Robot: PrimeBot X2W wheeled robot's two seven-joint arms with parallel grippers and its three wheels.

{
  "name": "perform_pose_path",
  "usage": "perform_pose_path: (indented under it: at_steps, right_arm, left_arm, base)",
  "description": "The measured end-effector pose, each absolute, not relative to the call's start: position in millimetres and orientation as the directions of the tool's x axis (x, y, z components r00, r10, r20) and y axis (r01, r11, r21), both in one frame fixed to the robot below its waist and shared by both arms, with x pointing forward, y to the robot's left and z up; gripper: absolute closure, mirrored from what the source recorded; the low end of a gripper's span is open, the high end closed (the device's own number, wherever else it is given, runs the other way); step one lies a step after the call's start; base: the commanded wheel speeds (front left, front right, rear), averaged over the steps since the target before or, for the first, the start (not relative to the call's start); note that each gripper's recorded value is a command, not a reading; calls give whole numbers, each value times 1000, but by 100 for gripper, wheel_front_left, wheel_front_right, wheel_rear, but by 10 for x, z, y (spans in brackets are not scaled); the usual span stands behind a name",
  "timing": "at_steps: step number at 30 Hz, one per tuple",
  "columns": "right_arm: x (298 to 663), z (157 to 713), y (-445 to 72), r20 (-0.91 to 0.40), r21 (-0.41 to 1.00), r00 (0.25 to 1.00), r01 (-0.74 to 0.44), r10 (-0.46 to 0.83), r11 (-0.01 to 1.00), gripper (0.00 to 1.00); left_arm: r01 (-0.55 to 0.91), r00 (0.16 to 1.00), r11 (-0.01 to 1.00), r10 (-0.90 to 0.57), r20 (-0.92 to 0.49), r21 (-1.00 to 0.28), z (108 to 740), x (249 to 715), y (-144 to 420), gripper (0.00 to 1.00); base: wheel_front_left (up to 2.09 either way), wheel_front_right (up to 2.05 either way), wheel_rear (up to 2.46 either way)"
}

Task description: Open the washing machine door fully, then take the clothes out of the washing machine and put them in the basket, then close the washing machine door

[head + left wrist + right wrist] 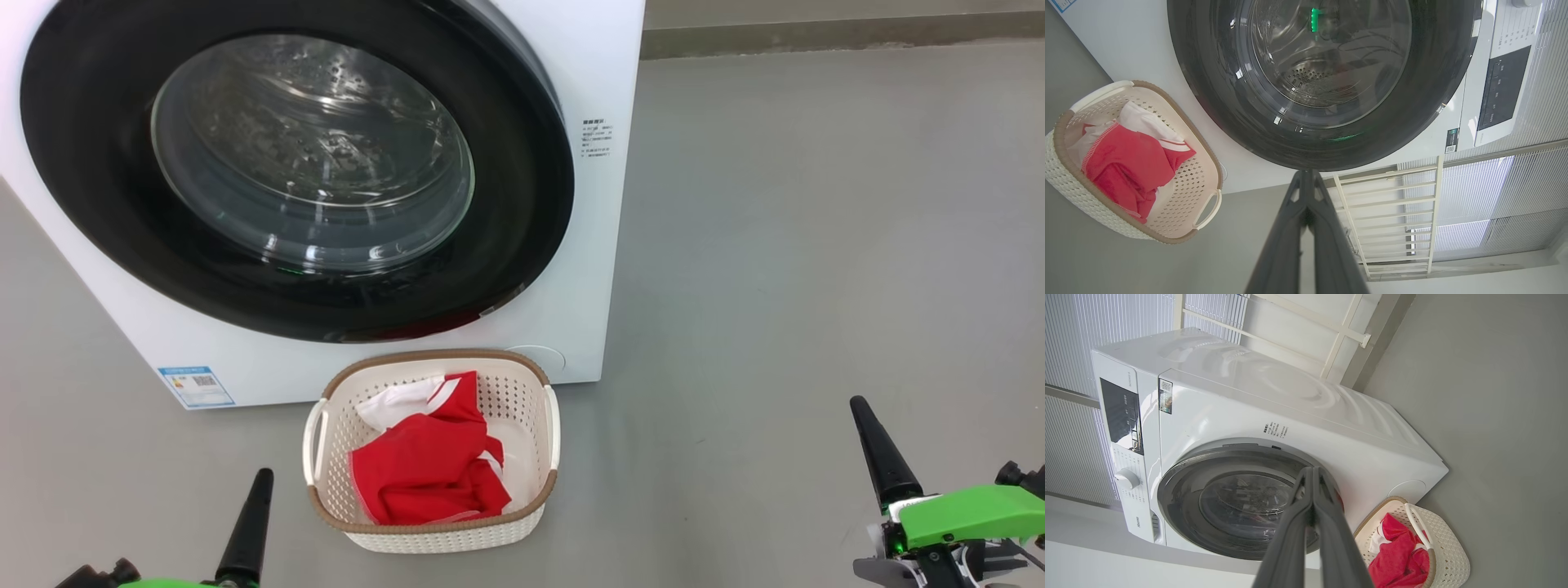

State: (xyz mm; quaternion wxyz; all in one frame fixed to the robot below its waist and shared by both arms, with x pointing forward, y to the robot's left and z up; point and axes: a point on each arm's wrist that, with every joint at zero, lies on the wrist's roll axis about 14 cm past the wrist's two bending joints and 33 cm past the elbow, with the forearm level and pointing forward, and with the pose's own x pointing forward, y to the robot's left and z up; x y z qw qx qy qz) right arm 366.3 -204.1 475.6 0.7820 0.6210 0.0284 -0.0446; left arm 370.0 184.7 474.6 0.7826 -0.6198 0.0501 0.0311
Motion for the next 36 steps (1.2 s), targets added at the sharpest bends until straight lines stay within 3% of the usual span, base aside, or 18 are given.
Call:
perform_pose_path:
  at_steps: [20, 36]
  right_arm:
    - [3755, 4826, -2057, -73, 997, 997, 73, -23, 5, 100]
    - [3764, 4838, -2059, -69, 998, 997, 69, -26, -7, 100]
  left_arm:
    - [-73, 997, -2, -29, -73, -997, 4839, 3779, 1857, 100]
    - [-74, 997, -7, -29, -74, -997, 4834, 3778, 1859, 100]
  base:
    - [0, 0, 0]
    - [0, 0, 0]
